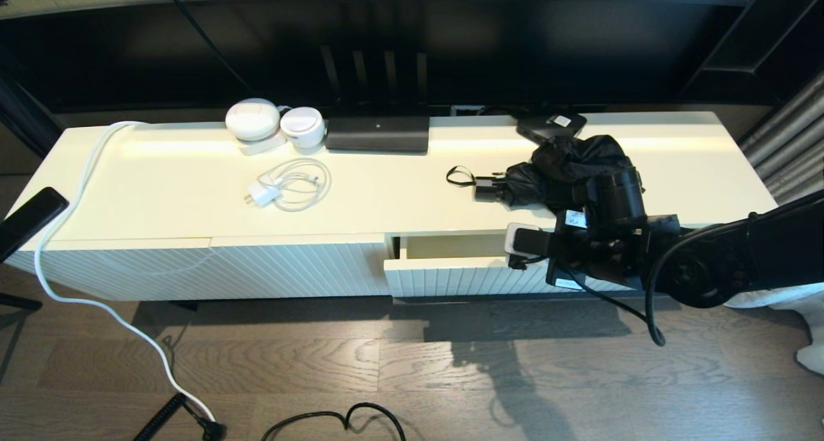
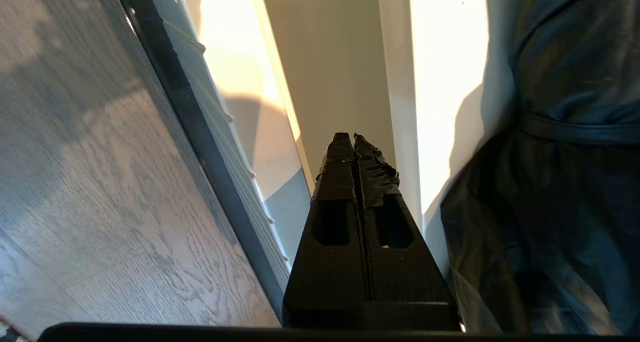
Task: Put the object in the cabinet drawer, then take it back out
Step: Open the drawer
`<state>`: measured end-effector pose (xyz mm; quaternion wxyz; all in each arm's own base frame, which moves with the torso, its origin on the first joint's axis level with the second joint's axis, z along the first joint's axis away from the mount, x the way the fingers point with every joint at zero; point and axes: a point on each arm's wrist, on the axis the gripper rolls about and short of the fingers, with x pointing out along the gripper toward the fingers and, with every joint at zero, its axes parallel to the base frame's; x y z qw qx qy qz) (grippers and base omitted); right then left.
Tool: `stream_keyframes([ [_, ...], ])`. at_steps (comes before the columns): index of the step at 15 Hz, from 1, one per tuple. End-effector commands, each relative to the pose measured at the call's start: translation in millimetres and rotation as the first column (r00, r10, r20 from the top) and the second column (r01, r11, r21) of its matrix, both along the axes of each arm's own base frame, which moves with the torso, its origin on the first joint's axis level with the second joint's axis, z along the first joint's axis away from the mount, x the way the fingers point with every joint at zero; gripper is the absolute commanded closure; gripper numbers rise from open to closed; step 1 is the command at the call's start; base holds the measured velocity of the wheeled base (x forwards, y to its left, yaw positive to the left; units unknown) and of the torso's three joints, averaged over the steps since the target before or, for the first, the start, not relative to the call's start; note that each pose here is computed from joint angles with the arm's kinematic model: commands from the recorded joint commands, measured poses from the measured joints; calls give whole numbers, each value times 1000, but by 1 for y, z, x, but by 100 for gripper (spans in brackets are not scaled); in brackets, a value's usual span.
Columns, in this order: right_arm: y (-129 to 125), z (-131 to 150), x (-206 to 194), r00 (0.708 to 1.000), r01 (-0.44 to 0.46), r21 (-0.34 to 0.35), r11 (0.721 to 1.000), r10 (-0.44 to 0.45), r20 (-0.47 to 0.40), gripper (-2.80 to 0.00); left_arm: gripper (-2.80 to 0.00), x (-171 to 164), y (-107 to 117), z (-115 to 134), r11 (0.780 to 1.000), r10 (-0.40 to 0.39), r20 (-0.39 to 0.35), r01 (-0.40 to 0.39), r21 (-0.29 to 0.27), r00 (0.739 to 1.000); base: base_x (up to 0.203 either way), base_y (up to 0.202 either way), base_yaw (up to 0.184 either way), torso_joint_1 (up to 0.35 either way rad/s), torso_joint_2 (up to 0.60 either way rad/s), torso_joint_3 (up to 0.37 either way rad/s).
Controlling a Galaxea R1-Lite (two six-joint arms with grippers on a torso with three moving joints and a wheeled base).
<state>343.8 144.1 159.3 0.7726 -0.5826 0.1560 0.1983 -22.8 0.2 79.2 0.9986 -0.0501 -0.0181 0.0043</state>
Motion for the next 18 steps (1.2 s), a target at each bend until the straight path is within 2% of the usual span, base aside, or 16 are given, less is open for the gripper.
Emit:
stream_keyframes([
  [1,1,-6,5,1000,0,-11,1000,0,-8,0,0,0,0,0,1000,0,1,0,-1,1000,0,0,0,0,0,0],
  [4,0,-9,11,1000,9,-4,1000,-9,9,0,0,0,0,0,1000,2,1,-2,-1,1000,0,0,0,0,0,0],
  [6,-1,0,10,999,9,7,1000,-9,32,0,0,0,0,0,1000,0,1,0,-1,1000,0,0,0,0,0,0],
  [8,-2,5,9,999,-19,-11,1000,19,45,0,0,0,0,0,1000,0,1,0,-1,1000,0,0,0,0,0,0],
  [12,-5,-2,7,1000,-21,-40,999,22,17,0,0,0,0,0,1000,0,1,0,-1,1000,0,0,0,0,0,0],
  [18,-4,-9,8,1000,-19,-50,999,19,-6,0,0,0,0,0,1000,0,1,0,-1,1000,0,0,0,0,0,0],
])
